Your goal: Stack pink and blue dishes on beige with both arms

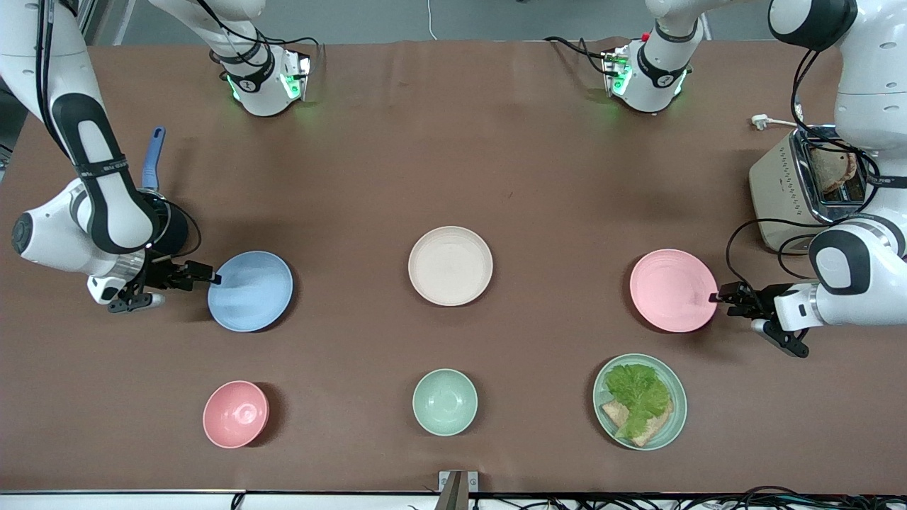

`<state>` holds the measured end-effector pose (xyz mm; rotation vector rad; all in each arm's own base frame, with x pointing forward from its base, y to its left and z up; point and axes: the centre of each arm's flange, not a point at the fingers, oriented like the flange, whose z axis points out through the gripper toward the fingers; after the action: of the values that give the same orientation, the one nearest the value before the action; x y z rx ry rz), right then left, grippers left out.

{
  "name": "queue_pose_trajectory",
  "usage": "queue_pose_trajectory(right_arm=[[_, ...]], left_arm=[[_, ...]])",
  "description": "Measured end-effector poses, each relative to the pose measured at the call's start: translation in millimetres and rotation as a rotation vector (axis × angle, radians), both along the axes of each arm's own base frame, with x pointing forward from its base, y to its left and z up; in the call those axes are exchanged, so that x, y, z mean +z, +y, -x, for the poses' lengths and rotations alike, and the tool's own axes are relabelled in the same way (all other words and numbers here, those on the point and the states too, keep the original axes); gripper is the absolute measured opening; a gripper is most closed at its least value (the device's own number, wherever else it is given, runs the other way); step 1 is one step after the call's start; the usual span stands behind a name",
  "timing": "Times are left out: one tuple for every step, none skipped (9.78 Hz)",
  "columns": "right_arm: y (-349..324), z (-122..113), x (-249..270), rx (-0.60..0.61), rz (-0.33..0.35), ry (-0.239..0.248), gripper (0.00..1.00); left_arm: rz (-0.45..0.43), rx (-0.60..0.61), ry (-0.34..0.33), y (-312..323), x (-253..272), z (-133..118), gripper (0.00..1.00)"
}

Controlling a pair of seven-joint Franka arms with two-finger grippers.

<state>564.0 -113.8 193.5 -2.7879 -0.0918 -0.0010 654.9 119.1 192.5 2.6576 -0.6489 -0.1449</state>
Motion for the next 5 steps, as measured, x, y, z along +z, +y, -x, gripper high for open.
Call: queue_pose_trajectory(right_arm=[[1,3,-6,0.0,-0.005,-0.005,0.9],[2,5,-11,-0.006,-0.022,-0.005,0.86],[5,8,-14,-0.008,-0.04,-0.008,0.81],[7,9,-16,-0.016,-0.053,-0.009,0.77],[10,9,-16,-0.021,-0.06,-0.011,0.71]], left_arm=[[0.002,-0.001,0.0,-1,0,0,0.44],[0.007,0.002,-0.001,-2,0,0,0.41],[0.013,0.005,-0.001,-2,0,0,0.37],[0.015,0.005,-0.001,-3,-1,0,0.35],[0.016,0.003,0.0,-4,-1,0,0.26]])
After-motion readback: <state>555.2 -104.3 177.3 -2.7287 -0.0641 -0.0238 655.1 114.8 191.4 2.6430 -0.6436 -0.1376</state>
